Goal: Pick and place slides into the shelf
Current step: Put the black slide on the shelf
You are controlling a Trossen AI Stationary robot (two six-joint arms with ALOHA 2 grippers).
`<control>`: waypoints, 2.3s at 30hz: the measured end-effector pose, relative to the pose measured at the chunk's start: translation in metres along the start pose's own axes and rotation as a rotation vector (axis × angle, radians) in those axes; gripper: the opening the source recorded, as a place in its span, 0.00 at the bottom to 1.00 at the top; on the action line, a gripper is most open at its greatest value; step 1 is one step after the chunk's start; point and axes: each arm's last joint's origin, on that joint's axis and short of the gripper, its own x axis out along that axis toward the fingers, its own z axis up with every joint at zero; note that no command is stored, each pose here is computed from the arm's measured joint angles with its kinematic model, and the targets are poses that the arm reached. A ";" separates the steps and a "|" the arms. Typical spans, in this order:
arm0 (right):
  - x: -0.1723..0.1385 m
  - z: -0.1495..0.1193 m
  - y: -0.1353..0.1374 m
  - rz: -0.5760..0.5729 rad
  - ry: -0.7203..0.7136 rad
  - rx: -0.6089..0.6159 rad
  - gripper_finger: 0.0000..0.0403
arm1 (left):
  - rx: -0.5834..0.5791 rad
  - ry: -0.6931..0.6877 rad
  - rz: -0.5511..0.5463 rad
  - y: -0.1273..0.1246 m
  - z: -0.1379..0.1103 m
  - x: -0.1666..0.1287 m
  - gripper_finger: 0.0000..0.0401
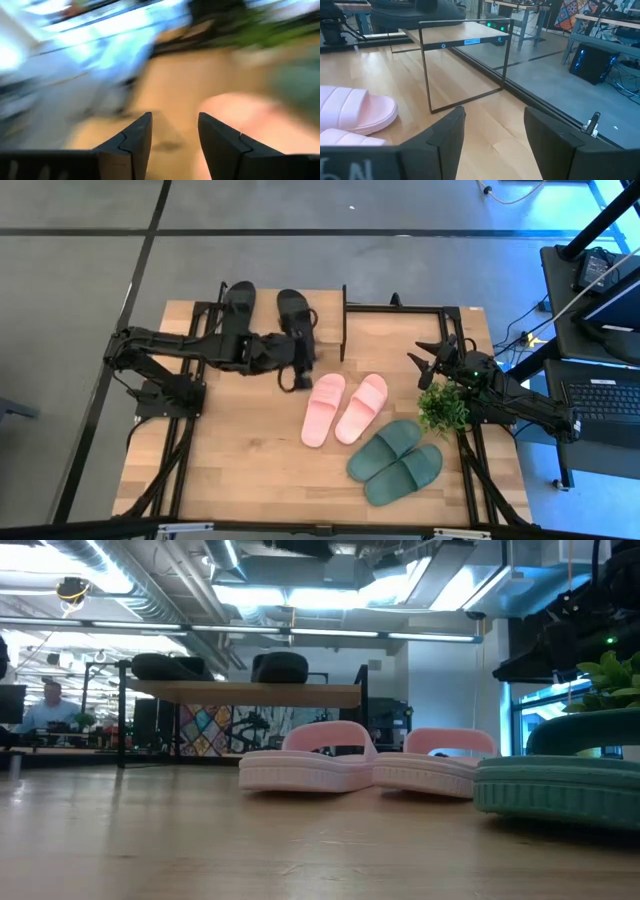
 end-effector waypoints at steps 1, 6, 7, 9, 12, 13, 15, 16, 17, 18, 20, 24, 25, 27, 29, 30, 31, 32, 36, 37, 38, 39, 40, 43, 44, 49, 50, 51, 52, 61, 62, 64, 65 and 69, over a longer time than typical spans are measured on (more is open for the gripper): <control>0.000 0.000 0.000 0.000 0.000 0.000 0.51 | 0.009 0.038 0.099 0.004 -0.003 0.001 0.38; 0.000 0.000 0.000 0.000 0.000 0.001 0.51 | -0.005 0.161 0.292 0.028 -0.016 0.009 0.38; 0.000 0.000 0.000 0.000 0.000 0.001 0.51 | -0.017 0.184 0.293 0.034 -0.019 0.012 0.38; 0.000 0.000 0.000 0.000 0.000 0.006 0.51 | -0.049 0.231 0.301 0.046 -0.027 0.019 0.38; 0.000 0.000 0.000 0.000 0.000 0.026 0.51 | -0.035 0.336 0.302 0.057 -0.041 0.034 0.38; 0.000 0.000 0.000 0.000 0.000 0.032 0.51 | -0.008 0.370 0.304 0.058 -0.045 0.039 0.38; 0.000 0.000 0.000 0.000 -0.001 0.044 0.51 | 0.045 0.434 0.301 0.061 -0.053 0.046 0.38; 0.000 0.000 0.000 0.000 0.000 0.054 0.51 | 0.071 0.467 0.300 0.062 -0.057 0.050 0.38; 0.000 0.000 0.000 0.000 0.000 0.058 0.51 | 0.082 0.487 0.302 0.062 -0.060 0.054 0.38; 0.000 0.000 0.000 0.000 -0.001 0.059 0.51 | 0.091 0.508 0.307 0.062 -0.063 0.058 0.38; 0.000 0.000 0.000 0.000 -0.001 0.058 0.51 | 0.104 0.534 0.334 0.064 -0.067 0.064 0.38; 0.000 0.000 0.000 0.000 -0.001 0.073 0.51 | 0.169 0.562 0.369 0.065 -0.070 0.070 0.38; 0.000 0.000 0.000 0.000 -0.001 0.080 0.51 | 0.187 0.576 0.383 0.066 -0.071 0.072 0.38; 0.000 0.000 0.000 0.000 -0.001 0.081 0.51 | 0.212 0.594 0.414 0.068 -0.073 0.074 0.38; 0.000 0.000 0.000 0.000 -0.001 0.080 0.51 | 0.223 0.616 0.418 0.072 -0.076 0.078 0.38; 0.000 0.000 0.000 0.000 -0.001 0.081 0.51 | 0.222 0.626 0.412 0.074 -0.079 0.080 0.38; 0.000 0.000 0.000 0.000 -0.001 0.081 0.51 | 0.213 0.628 0.407 0.076 -0.080 0.083 0.38; 0.000 0.000 0.000 0.000 -0.001 0.081 0.51 | 0.198 0.628 0.400 0.077 -0.082 0.086 0.38; 0.000 0.000 0.000 0.000 -0.001 0.081 0.51 | 0.145 0.617 0.376 0.080 -0.083 0.087 0.38; 0.000 0.000 0.000 0.000 -0.001 0.080 0.51 | 0.145 0.617 0.373 0.080 -0.083 0.087 0.38; 0.000 0.000 0.000 0.000 -0.001 0.080 0.51 | 0.144 0.615 0.374 0.080 -0.083 0.087 0.38; 0.000 0.000 0.000 0.000 -0.001 0.081 0.51 | 0.142 0.611 0.376 0.080 -0.083 0.087 0.38; 0.000 0.000 0.000 0.000 -0.001 0.081 0.51 | 0.139 0.606 0.377 0.081 -0.082 0.088 0.38; 0.000 0.000 0.000 0.000 -0.001 0.081 0.51 | 0.139 0.605 0.375 0.080 -0.082 0.088 0.38; 0.000 0.000 0.000 0.000 -0.001 0.080 0.51 | 0.138 0.605 0.373 0.080 -0.082 0.088 0.38; 0.000 0.000 0.000 0.000 -0.001 0.081 0.51 | 0.135 0.599 0.374 0.080 -0.082 0.088 0.38; 0.000 0.000 0.000 0.000 -0.001 0.081 0.51 | 0.135 0.600 0.374 0.081 -0.082 0.088 0.38; 0.000 0.000 0.000 0.000 -0.001 0.081 0.51 | 0.134 0.600 0.374 0.081 -0.082 0.088 0.38; 0.000 0.000 0.000 0.000 -0.001 0.081 0.51 | 0.135 0.600 0.375 0.081 -0.082 0.088 0.38; 0.000 0.000 0.000 0.000 -0.001 0.081 0.51 | 0.221 0.628 0.408 0.083 -0.082 0.087 0.11; 0.000 0.000 0.000 0.000 -0.001 0.081 0.51 | 0.236 0.632 0.404 0.083 -0.082 0.087 0.06; 0.000 0.000 0.000 0.000 -0.001 0.081 0.51 | 0.256 0.637 0.398 0.083 -0.082 0.087 0.03; 0.000 0.000 0.000 0.000 -0.001 0.081 0.51 | 0.256 0.637 0.398 0.083 -0.082 0.087 0.03; 0.000 0.000 0.000 0.000 -0.001 0.081 0.51 | 0.308 0.670 0.426 0.083 -0.083 0.086 0.02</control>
